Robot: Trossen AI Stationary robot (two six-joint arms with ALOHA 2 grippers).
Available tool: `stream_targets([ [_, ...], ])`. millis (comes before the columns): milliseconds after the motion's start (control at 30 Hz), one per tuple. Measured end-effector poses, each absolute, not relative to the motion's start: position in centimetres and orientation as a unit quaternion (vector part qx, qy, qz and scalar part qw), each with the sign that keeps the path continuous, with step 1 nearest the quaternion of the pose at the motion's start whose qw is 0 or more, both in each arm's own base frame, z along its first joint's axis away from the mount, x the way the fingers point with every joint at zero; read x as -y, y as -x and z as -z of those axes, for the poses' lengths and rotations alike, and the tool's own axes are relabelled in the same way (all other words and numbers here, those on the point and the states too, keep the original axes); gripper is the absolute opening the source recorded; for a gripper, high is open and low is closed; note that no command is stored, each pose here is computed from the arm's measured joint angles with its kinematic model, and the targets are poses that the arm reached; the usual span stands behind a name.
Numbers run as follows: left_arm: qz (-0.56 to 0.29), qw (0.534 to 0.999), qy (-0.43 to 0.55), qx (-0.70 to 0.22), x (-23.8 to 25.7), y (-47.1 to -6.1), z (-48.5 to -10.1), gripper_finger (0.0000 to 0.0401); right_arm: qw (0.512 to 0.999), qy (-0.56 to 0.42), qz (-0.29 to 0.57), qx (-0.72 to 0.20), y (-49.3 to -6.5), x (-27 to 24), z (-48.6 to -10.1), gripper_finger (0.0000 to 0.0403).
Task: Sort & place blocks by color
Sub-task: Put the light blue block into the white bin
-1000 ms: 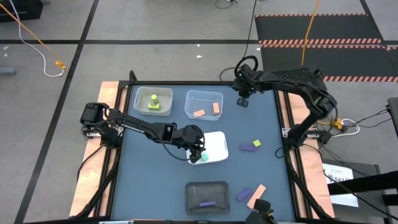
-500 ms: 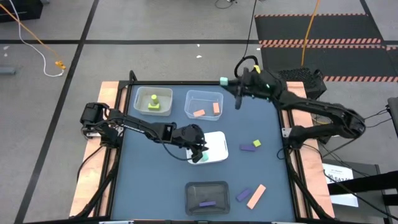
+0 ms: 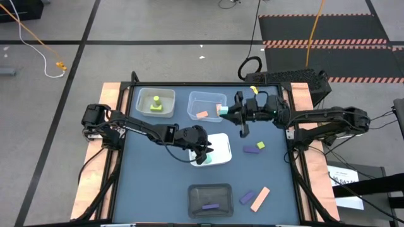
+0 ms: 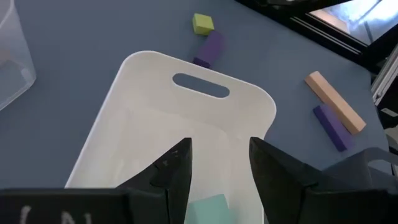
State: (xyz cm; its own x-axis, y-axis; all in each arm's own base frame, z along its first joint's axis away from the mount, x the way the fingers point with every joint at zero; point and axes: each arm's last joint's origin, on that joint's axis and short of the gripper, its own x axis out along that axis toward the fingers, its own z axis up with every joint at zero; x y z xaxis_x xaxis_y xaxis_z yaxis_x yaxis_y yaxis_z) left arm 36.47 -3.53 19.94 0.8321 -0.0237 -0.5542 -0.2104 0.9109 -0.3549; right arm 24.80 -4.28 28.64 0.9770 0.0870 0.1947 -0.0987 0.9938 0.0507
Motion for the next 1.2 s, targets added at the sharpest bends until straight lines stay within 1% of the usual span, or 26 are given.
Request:
stream_targets([
  [167, -0.061, 0.934, 0.207, -0.284, 3.5, -36.5, -19.9, 0.0159, 0.993, -0.046, -0.075, 0.078, -25.1, 2.8, -28.3, 0.0044],
  [333, -0.071, 0.931, 0.196, -0.300, 3.4, -36.2, -19.6, 0.0159, 0.990, -0.074, -0.122, 0.015, -25.4, 0.3, -27.2, 0.0045],
  [400, -0.079, 0.925, 0.192, -0.319, 3.4, -36.0, -19.3, 0.0159, 0.986, -0.094, -0.140, -0.017, -25.4, -0.9, -26.7, 0.0045],
  [467, -0.095, 0.915, 0.191, -0.342, 3.3, -35.6, -18.9, 0.0159, 0.983, -0.111, -0.139, -0.048, -25.3, -2.1, -26.1, 0.0045],
  [600, -0.134, 0.896, 0.190, -0.378, 3.1, -35.0, -18.2, 0.0159, 0.981, -0.135, -0.091, -0.106, -25.2, -4.0, -24.8, 0.0046],
  [700, -0.148, 0.892, 0.193, -0.382, 3.0, -34.8, -18.1, 0.0159, 0.977, -0.147, -0.060, -0.140, -25.5, -5.2, -23.5, 0.0046],
  [800, -0.149, 0.892, 0.195, -0.379, 3.0, -34.9, -18.1, 0.0159, 0.973, -0.149, -0.048, -0.167, -26.2, -6.2, -21.9, 0.0046],
  [900, -0.147, 0.895, 0.197, -0.372, 3.1, -35.0, -18.2, 0.0159, 0.972, -0.135, -0.014, -0.192, -26.8, -6.6, -20.2, 0.0047],
  [1000, -0.144, 0.896, 0.196, -0.372, 3.3, -35.0, -18.2, 0.0159, 0.972, -0.119, 0.019, -0.202, -27.0, -6.6, -19.4, 0.0047],
  [1200, -0.129, 0.899, 0.200, -0.368, 4.6, -34.9, -18.3, 0.0159, 0.969, -0.096, 0.051, -0.223, -27.6, -6.5, -17.9, 0.0047],
])
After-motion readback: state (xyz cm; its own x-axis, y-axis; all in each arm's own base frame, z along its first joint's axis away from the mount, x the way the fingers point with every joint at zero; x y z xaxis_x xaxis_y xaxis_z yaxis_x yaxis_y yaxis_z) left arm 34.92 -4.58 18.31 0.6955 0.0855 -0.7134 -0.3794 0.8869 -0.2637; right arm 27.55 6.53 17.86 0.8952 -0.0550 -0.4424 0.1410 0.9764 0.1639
